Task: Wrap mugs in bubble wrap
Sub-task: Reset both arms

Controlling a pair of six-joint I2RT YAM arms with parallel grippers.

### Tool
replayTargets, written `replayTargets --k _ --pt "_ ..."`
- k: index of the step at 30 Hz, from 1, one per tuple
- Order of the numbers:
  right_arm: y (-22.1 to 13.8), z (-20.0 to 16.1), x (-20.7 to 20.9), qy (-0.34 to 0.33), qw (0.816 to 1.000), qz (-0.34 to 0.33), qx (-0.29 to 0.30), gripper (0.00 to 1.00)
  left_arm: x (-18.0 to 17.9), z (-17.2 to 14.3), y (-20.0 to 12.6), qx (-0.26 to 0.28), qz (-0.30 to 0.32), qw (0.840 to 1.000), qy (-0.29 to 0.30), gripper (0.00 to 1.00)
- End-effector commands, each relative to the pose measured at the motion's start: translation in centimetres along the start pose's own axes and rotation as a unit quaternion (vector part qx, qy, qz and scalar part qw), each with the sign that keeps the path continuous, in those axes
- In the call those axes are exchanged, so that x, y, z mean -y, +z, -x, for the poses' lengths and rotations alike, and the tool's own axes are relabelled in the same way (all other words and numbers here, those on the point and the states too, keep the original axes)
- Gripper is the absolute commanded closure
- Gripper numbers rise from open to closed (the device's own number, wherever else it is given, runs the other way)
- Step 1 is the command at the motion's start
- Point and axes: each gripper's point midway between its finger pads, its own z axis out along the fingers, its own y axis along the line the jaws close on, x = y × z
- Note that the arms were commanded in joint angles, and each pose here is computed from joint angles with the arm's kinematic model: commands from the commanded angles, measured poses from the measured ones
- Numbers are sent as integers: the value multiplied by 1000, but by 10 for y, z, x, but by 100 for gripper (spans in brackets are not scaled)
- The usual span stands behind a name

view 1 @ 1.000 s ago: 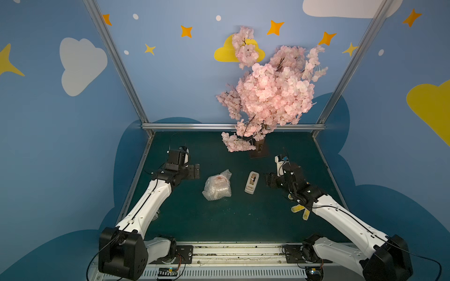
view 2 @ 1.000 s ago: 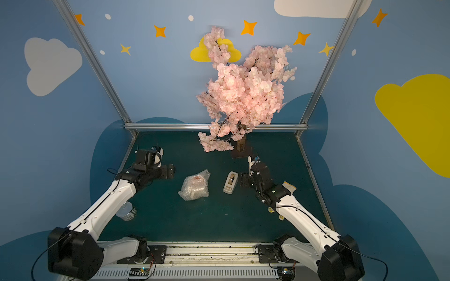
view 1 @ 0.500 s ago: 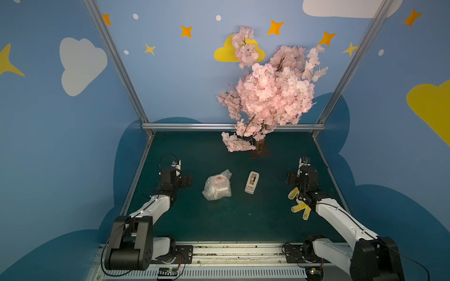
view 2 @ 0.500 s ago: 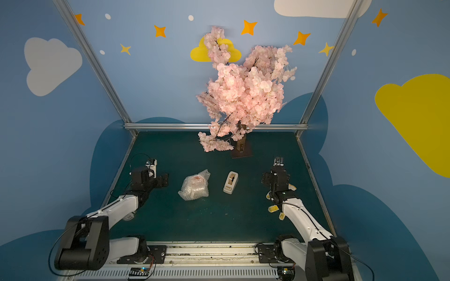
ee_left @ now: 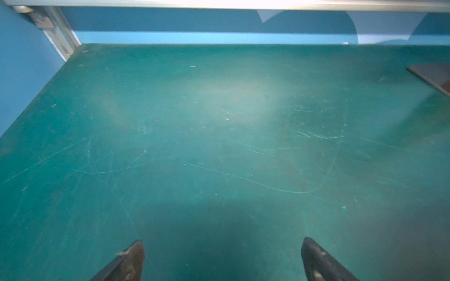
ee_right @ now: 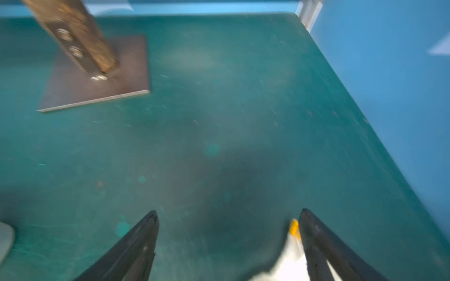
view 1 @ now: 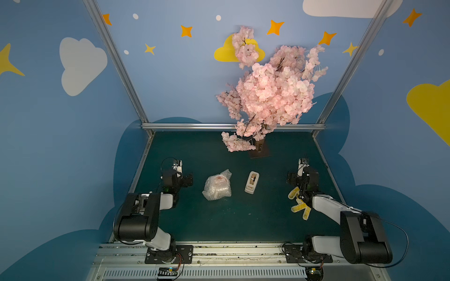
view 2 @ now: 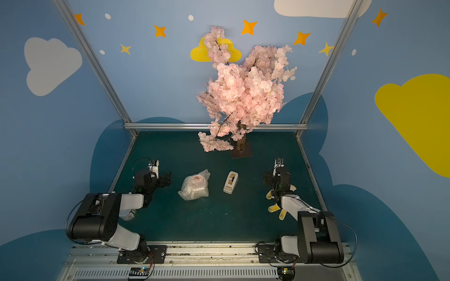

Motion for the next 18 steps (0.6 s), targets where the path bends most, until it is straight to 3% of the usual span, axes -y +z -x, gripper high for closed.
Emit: replayTargets --k 1,3,7,18 --pt "8 3 -8 -4 999 24 44 11 1 17 -1 36 -6 999 -4 0" --pt "17 5 -5 7 998 11 64 11 1 17 -1 35 -7 999 -3 0" --pt "21 -2 -9 -5 1000 23 10 11 1 17 -2 35 -8 999 -1 0" --pt "20 1 -9 -6 1000 23 15 11 4 17 -1 34 -14 999 4 0"
